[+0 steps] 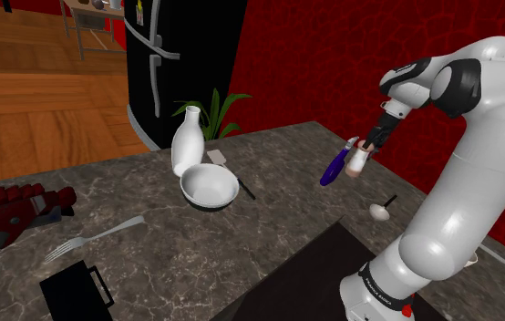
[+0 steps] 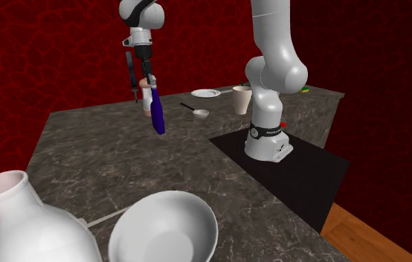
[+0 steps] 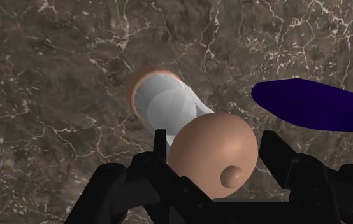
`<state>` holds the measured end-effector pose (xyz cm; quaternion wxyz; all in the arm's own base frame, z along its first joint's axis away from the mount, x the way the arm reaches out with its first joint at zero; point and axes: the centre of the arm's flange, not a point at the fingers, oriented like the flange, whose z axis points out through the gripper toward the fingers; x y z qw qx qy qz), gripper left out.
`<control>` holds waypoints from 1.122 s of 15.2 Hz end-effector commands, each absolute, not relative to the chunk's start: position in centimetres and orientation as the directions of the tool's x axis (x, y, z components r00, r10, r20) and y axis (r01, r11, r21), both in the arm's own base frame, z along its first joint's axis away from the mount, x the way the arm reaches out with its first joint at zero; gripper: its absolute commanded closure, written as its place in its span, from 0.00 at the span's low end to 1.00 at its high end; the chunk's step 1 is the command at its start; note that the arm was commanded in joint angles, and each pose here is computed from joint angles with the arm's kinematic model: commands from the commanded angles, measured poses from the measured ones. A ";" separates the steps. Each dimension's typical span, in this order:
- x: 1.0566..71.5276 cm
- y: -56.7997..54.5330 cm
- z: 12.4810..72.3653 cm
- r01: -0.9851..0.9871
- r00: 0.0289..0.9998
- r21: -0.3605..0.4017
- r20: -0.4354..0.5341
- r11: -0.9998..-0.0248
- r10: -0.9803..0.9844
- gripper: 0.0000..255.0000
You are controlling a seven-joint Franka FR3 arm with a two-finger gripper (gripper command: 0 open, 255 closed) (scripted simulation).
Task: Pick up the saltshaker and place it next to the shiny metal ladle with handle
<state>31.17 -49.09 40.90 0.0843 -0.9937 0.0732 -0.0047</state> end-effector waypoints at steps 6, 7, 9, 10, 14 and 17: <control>31.2 -49.0 40.6 -0.145 0.989 -0.168 -0.002 -0.975 -0.146 1.00; 31.2 -49.0 40.6 -0.145 0.989 -0.168 -0.002 -0.975 -0.146 0.00; 31.2 -49.0 40.6 -0.145 0.989 -0.168 -0.002 -0.975 -0.146 0.00; 31.2 -49.0 40.6 -0.145 0.989 -0.168 -0.002 -0.975 -0.146 0.00; 31.1 -49.5 43.2 -0.145 0.989 -0.168 -0.002 -0.975 -0.146 0.00; 31.1 -49.9 45.6 -0.145 0.989 -0.168 -0.002 -0.975 -0.146 0.00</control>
